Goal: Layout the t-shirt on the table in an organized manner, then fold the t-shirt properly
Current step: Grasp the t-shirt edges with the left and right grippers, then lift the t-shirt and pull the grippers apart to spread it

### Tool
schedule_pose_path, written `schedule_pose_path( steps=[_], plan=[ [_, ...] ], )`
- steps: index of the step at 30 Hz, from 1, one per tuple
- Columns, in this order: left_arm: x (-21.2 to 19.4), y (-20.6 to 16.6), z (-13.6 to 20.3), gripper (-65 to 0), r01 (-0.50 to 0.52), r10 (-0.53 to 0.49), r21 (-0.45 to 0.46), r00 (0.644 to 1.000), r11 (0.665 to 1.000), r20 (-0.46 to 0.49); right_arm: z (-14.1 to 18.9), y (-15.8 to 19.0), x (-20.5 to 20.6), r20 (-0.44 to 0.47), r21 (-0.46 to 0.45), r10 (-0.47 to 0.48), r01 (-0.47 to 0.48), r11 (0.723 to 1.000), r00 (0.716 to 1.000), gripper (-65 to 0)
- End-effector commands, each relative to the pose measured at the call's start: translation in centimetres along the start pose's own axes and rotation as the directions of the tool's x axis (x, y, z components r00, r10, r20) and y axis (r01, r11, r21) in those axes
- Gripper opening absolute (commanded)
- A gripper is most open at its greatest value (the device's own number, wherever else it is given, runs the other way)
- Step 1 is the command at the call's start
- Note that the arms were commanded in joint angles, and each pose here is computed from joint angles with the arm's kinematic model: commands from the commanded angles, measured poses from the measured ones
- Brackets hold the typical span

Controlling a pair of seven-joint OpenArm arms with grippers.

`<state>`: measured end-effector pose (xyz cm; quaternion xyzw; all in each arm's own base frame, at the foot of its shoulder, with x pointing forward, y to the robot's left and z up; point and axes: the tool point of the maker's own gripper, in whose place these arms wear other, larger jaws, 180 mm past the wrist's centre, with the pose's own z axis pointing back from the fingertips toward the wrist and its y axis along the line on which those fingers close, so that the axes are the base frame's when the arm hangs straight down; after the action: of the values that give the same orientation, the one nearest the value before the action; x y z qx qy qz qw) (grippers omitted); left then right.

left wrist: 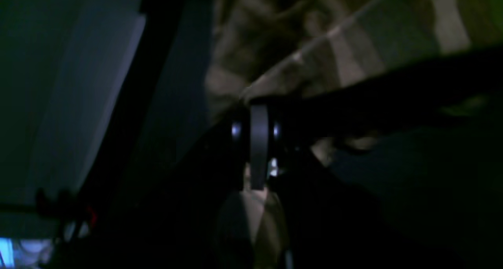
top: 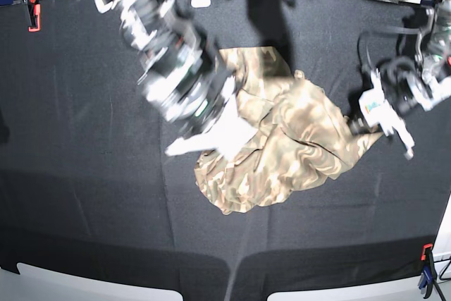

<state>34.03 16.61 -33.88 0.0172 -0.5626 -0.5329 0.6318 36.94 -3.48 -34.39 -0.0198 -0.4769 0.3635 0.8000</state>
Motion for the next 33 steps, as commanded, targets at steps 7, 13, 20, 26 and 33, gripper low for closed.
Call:
schedule_pose_path(
  steps=[7, 13, 20, 26, 33],
  plan=[
    [1.8, 3.9, 0.1, -65.0, -0.109, 0.1, 0.104, 0.991, 0.989, 0.085, 1.4, 1.6, 1.1, 0.062, 0.274, -0.02, 0.002, 0.962, 0.998, -65.0],
    [1.9, 4.0, 0.1, -65.0, -0.121, 0.111, 0.107, 0.99, 0.987, 0.092, 2.1, 9.4, -0.6, 0.008, 0.456, 0.143, -0.131, 0.88, 0.99, -52.5],
    [1.9, 4.0, 0.1, -65.0, -0.121, 0.111, 0.107, 0.99, 0.987, 0.092, 2.7, 14.4, -1.2, 0.042, 0.516, 0.366, -0.334, 0.789, 0.93, -32.2],
    [1.9, 4.0, 0.1, -65.0, -0.121, 0.111, 0.107, 0.989, 0.987, 0.093, 2.7, 15.5, -1.3, 0.045, 0.502, 0.434, -0.396, 0.769, 0.9, -32.5],
    [1.9, 4.0, 0.1, -65.0, -0.12, 0.111, 0.107, 0.99, 0.987, 0.092, 2.5, 14.6, -2.0, -0.024, 0.475, 0.443, -0.379, 0.794, 0.896, -49.0]
  ],
)
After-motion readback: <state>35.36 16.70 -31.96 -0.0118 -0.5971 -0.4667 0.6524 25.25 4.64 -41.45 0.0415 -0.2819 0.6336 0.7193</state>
